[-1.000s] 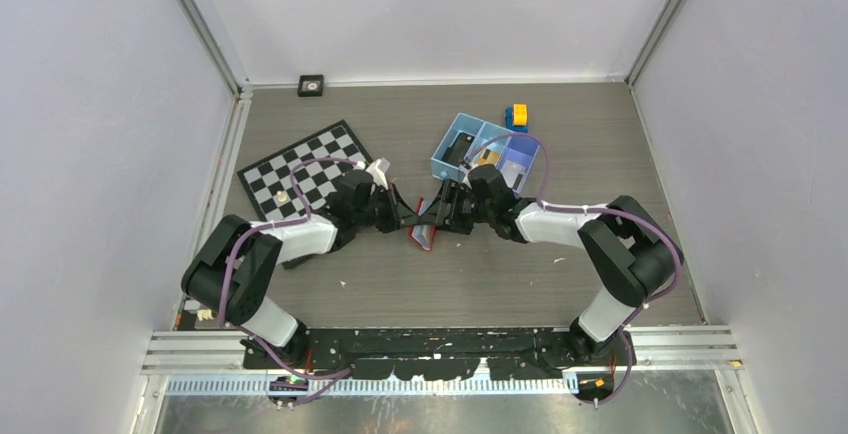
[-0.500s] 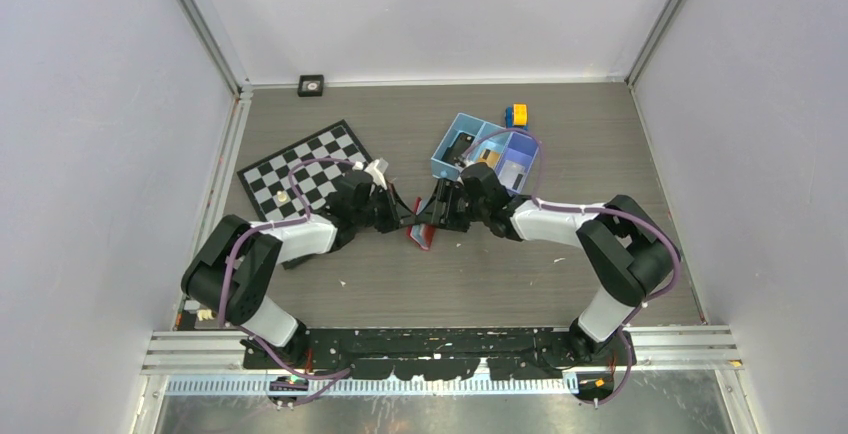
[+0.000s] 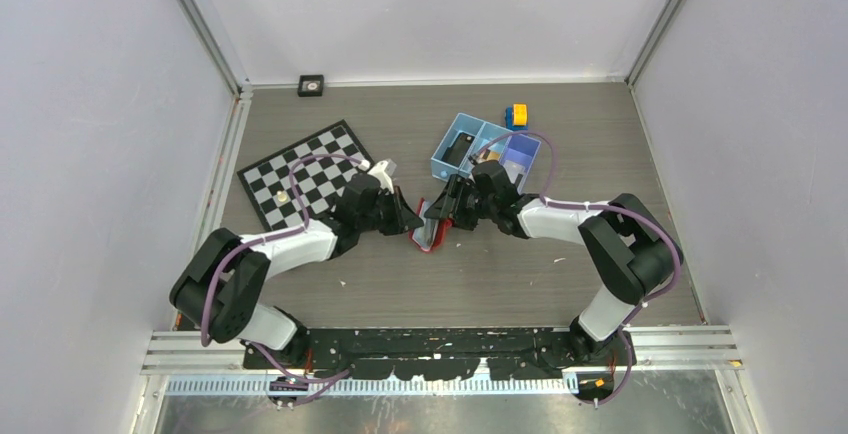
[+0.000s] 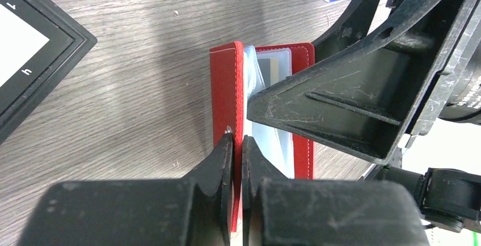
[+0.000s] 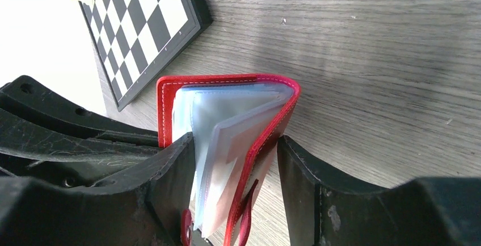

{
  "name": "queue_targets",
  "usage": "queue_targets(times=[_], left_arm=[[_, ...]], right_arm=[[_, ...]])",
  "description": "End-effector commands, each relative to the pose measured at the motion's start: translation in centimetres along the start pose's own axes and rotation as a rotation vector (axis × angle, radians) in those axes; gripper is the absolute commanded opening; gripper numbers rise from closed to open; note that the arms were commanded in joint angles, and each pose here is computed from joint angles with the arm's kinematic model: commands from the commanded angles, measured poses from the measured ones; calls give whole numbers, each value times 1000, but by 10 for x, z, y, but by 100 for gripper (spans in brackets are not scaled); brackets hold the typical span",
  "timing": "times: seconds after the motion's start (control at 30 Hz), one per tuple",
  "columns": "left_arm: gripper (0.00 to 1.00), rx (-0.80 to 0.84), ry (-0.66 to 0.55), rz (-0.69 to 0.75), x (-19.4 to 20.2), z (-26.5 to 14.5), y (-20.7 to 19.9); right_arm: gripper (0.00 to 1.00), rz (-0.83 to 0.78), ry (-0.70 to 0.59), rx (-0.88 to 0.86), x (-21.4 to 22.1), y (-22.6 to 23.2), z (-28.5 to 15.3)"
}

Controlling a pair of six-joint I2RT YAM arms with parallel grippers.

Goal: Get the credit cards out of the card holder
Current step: Remove the credit card from the card holder.

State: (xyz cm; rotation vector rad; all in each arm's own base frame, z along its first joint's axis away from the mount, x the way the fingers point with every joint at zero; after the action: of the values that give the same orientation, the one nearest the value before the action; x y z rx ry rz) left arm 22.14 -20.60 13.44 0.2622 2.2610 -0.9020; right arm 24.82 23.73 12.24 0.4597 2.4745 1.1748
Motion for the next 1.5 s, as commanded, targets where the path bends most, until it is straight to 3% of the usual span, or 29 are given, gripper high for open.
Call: queue_targets(times=[0.0, 0.23, 0.5, 1.03, 1.23, 1.47], left_arm=[[0, 40, -82, 75, -19, -5, -17], [0, 41, -76, 81, -19, -4, -18], [19, 48, -75, 82, -20, -5, -19], [23, 25, -52, 74, -19, -3, -17], [14, 23, -43, 81, -19, -3, -18], [28, -24, 13, 82, -18, 3, -13]], right_arm=[[58, 2, -20, -31, -4, 5, -1], [47, 9, 1, -8, -3, 1, 4], [33, 9, 4, 18, -4, 0, 5], [32, 9, 4, 11, -3, 1, 4], [32, 5, 3, 12, -3, 1, 3], [32, 1, 5, 3, -3, 3, 2]])
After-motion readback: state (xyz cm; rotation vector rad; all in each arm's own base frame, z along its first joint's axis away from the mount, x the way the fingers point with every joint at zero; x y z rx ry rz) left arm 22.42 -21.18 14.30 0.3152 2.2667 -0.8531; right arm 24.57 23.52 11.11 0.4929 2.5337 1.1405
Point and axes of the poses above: each gripper's point midway between its finger pads, its own z axis out along the fingers, its own y axis along the line the jaws close on, x = y × z, the point moved 10 cm from there along -z, back along the fingers, and after that the axes turned 12 degrees about z, right-handed, at the moved point
